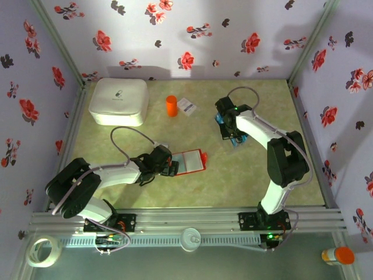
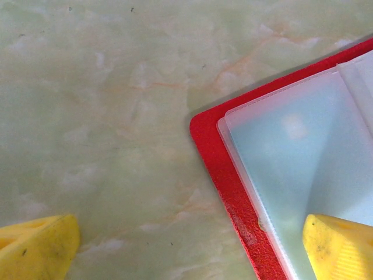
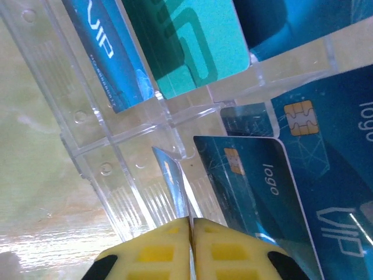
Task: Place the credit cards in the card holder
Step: Pick up the credit card from the storage box, then insert the credit card into the card slot.
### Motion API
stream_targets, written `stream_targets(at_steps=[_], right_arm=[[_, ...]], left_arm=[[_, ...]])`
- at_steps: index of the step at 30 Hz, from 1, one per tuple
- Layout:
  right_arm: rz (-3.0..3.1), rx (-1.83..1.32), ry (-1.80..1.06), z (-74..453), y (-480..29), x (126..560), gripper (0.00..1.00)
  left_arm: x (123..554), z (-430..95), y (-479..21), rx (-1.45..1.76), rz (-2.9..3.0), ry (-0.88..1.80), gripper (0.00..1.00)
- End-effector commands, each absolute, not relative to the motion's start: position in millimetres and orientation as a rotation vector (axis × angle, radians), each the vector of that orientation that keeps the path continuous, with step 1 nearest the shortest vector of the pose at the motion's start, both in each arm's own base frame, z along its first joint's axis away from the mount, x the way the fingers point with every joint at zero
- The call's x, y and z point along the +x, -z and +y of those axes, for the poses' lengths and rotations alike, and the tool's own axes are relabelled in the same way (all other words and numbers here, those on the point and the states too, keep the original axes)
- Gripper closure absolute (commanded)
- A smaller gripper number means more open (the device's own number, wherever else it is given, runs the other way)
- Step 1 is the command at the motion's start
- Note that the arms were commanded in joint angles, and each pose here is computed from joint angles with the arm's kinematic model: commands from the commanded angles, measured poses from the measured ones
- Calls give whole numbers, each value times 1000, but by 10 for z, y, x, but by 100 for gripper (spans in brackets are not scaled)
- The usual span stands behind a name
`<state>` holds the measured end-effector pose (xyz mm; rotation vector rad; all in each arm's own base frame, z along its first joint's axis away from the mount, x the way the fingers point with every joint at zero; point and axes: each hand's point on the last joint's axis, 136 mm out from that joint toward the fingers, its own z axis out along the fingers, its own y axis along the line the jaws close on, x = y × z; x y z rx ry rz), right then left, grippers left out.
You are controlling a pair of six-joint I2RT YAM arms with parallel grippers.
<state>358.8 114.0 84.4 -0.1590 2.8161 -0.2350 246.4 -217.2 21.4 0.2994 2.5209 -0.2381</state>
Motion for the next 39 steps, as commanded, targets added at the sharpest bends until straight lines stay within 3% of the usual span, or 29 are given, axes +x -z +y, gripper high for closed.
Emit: stream_targets(at_steps=[1,15,23,30,39], right_arm=[[2799,-181,194,1159,-1000,3582,95],[2680,-198,-88,1466,-1632,3534,100],[2585,-140,-450,1854,-1926,3433,100],[2492,-53,-799,2177,-1961,3345,100],[2433,54,-1142,2622,-1648,3276,100]], left_arm=[[2351,-2083,-34,308,2587,204,0],[2342,-2052,-55,293,2592,193,0],[2371,-2051,-52,265,2593,182,0],[2365,-2017,-58,262,2596,159,0],[2351,-1943,-48,245,2593,130,0]])
